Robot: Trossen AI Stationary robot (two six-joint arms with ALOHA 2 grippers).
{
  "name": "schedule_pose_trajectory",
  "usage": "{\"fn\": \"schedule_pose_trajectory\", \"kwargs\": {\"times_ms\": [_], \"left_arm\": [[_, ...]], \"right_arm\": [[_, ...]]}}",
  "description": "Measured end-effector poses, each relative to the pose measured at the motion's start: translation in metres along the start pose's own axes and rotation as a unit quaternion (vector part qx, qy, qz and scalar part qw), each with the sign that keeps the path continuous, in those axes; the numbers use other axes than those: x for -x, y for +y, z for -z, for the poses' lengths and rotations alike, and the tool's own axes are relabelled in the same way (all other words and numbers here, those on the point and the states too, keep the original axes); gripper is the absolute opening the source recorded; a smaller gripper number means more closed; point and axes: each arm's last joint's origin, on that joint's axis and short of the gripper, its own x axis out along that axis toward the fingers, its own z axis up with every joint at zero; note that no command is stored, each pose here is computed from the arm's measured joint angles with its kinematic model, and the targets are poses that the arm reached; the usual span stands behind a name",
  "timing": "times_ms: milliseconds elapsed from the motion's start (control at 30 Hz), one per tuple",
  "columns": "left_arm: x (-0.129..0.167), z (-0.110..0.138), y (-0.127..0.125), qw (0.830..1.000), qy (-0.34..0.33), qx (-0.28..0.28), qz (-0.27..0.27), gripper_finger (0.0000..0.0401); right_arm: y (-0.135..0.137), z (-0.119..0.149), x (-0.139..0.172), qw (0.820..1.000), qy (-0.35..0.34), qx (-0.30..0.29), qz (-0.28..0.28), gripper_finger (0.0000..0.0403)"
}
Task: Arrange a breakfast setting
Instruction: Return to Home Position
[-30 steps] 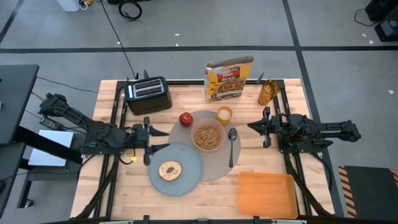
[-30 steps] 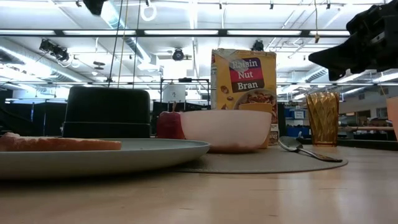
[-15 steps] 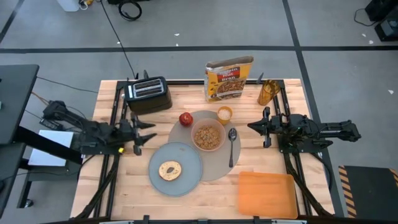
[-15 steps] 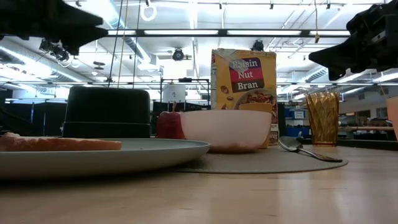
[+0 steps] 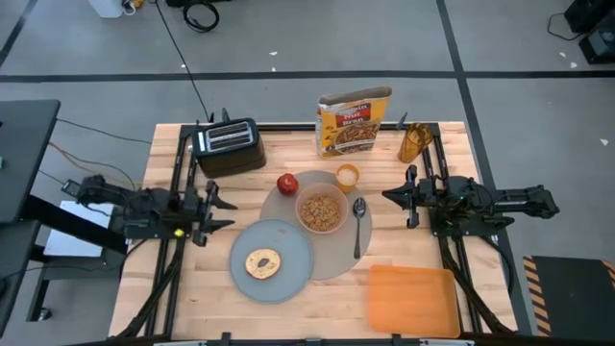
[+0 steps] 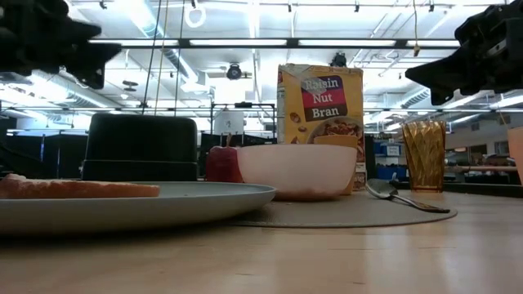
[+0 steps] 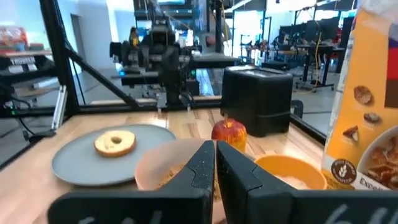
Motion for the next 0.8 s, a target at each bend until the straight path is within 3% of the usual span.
{"fn": "schedule_pose_trajectory", "kwargs": {"times_ms": [333, 800], "left_arm": [[-0.0015, 0.0062, 0.0105, 0.998, 0.031, -0.013, -0.044, 0.0196], [-0.0021, 0.0046, 0.0107, 0.999, 0.022, -0.011, -0.047, 0.0196]], "right_arm": [[-0.0001, -0.0011, -0.0004, 1.0, -0.006, -0.001, 0.002, 0.0022], [0.0, -0.0015, -0.0003, 1.0, -0.008, -0.001, 0.0, 0.0022]]}}
